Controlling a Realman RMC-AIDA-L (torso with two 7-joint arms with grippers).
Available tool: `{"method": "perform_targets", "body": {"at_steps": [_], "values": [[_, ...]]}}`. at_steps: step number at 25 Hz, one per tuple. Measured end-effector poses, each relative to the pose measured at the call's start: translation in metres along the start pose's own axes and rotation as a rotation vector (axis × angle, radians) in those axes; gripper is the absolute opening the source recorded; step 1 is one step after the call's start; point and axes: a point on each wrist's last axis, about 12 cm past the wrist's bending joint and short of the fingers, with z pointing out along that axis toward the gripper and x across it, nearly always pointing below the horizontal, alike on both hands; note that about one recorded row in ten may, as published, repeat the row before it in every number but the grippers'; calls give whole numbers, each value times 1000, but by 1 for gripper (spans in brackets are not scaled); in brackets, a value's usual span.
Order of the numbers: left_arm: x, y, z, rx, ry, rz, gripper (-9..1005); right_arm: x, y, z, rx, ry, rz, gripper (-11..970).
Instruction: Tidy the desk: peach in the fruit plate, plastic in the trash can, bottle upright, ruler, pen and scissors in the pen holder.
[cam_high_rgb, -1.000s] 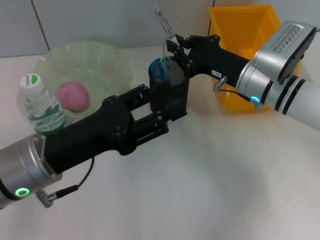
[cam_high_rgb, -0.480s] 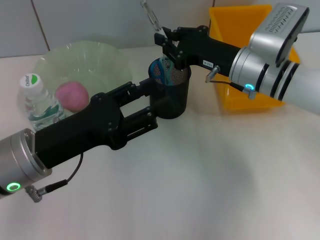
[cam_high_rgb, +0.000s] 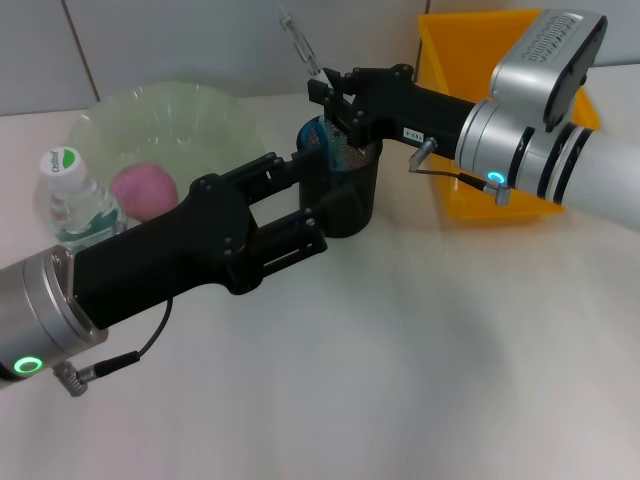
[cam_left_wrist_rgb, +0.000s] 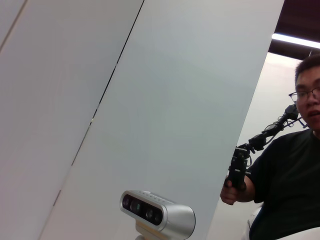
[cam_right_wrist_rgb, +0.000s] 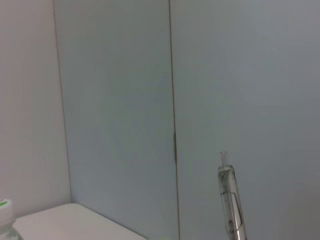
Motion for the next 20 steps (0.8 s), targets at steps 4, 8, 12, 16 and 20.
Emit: {"method": "perform_targets", "body": {"at_steps": [4, 8, 12, 16, 20], "values": [[0, -1, 0, 2, 0, -2, 652, 1, 1, 0, -6, 8, 0, 155], [0, -1, 0, 6, 0, -10, 652, 1, -2, -1, 9, 13, 12, 155], [0, -3, 0, 16, -2, -11, 652, 1, -5, -2, 33, 14, 17, 232], [0, -3, 0, 18, -7, -11, 652, -1, -8, -4, 39, 7, 20, 404], [-2, -2, 2, 21, -8, -6, 653, -5, -11, -21, 19, -57, 43, 443]]}}
